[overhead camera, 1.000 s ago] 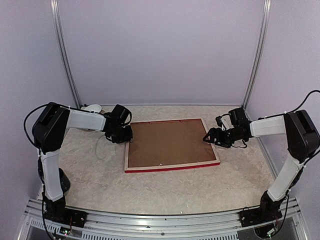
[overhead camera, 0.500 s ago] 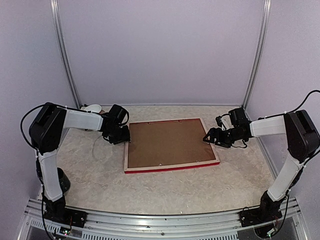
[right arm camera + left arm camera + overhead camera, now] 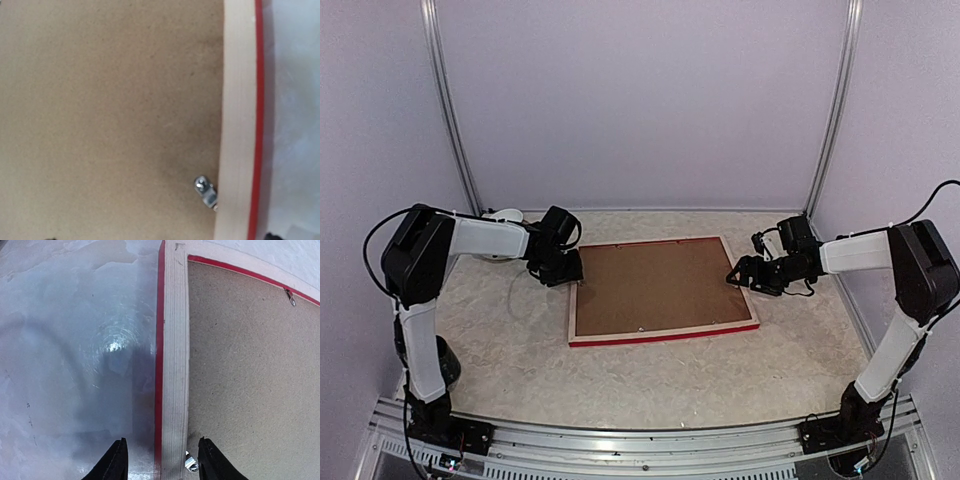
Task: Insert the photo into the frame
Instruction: Press the fastener onto the backboard.
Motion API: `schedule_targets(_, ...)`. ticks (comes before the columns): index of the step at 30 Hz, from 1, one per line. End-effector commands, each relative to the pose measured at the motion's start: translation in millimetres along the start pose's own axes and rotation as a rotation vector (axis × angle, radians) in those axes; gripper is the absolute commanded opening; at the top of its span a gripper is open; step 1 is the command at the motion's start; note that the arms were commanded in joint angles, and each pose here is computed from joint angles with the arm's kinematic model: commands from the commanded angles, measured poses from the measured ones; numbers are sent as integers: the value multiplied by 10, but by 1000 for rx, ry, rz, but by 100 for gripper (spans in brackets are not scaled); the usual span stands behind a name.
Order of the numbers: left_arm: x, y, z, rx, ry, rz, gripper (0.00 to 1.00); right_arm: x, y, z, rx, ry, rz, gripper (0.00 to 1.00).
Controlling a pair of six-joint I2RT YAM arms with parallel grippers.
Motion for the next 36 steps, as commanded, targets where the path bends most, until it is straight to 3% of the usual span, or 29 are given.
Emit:
schedule_targets(1,-15,102,78,27,38,-29,48,39,7,-68,-8,-17,-2,89)
schedule_targets(9,29,177,124,42,44,-64,46,39,15,-60,-4,-18,-5,89)
schedule_targets(20,62,119,97,21,40,-86,16,30,28,-48,-1,-17,-4,89)
schedule_targets(25,24,82,82,14,37,-64,12,35,21,-61,-4,-19,-4,89)
schedule_targets(27,-8,64,74,11,36,-42,14,34,18,-65,-5,-19,-2,89)
schedule_targets(33,-98,-25,4,-4,38,-11,33,26,21,-42,-3,-15,0,89)
schedule_targets(36,-131,-64,-20,-10,40,-1,34,20,25,-24,0,-11,0,89)
Point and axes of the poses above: each gripper's point midway between its finger pads, its own y axis out along the fingers, its own x axis along the line the jaws close on, z = x × y, the point moved 3 cm from there along -y, back along the fingers, and after that the axes turned 9 degrees about -y, right-handed, at the moved point
